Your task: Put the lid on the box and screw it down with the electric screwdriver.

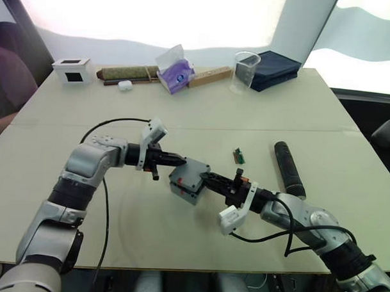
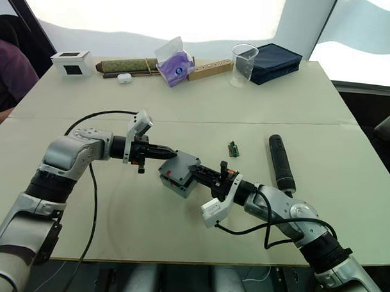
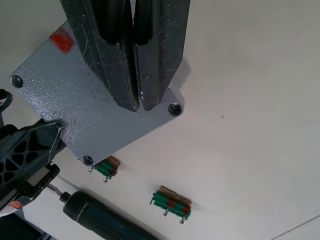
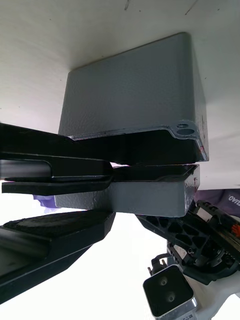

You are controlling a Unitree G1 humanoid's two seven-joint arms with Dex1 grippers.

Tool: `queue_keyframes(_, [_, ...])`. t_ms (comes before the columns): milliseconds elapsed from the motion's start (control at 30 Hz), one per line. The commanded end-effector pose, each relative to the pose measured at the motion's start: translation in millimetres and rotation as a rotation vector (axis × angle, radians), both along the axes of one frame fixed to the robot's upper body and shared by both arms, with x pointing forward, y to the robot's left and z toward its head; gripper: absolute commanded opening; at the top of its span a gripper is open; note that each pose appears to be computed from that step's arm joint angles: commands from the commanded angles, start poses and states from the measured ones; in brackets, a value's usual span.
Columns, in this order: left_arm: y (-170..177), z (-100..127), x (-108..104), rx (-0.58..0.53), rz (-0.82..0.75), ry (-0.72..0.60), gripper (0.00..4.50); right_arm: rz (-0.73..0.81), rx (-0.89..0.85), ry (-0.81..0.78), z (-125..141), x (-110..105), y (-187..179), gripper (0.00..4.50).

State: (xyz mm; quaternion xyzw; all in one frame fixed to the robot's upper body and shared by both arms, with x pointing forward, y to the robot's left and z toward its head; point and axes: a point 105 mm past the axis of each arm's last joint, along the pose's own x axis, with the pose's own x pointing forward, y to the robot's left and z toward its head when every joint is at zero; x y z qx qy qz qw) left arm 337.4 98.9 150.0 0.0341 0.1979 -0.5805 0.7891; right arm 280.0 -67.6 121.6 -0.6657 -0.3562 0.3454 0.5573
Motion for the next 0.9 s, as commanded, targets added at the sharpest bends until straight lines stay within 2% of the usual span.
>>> queue_keyframes(33, [-4.1,6.9,-4.3,0.019,-0.038,-0.052,0.07,0.007,0.004,-0.011,1.7,-1.5,-0.2,0.29])
queue_keyframes(233, [-12.8,-4.0,-16.1,0.082,-0.103,-0.079,0.07,0.002,-0.012,0.014,-7.8,-5.3,-3.8,0.29])
queue_keyframes(467, [-17.1,-7.6,-19.9,0.086,-0.109,-0.08,0.07,-0.017,-0.012,0.015,-8.9,-4.4,-8.3,0.29])
queue_keyframes(633, [-16.7,-22.7,-21.7,0.187,-0.13,-0.118,0.07,-0.03,-0.018,0.032,-15.3,-5.5,-11.7,0.29])
queue_keyframes(700, [-16.9,-35.4,-21.2,0.252,-0.118,-0.121,0.07,-0.03,-0.016,0.036,-15.8,-6.3,-12.2,0.29])
queue_keyframes(767, [-14.3,-56.8,-30.0,0.338,-0.146,-0.089,0.0,-0.039,-0.004,0.037,-13.9,-6.0,-13.7,1.3])
queue_keyframes(900, [-6.1,-81.1,-40.3,0.402,-0.147,-0.021,0.0,-0.052,-0.001,0.018,-8.9,-7.2,-16.7,2.53])
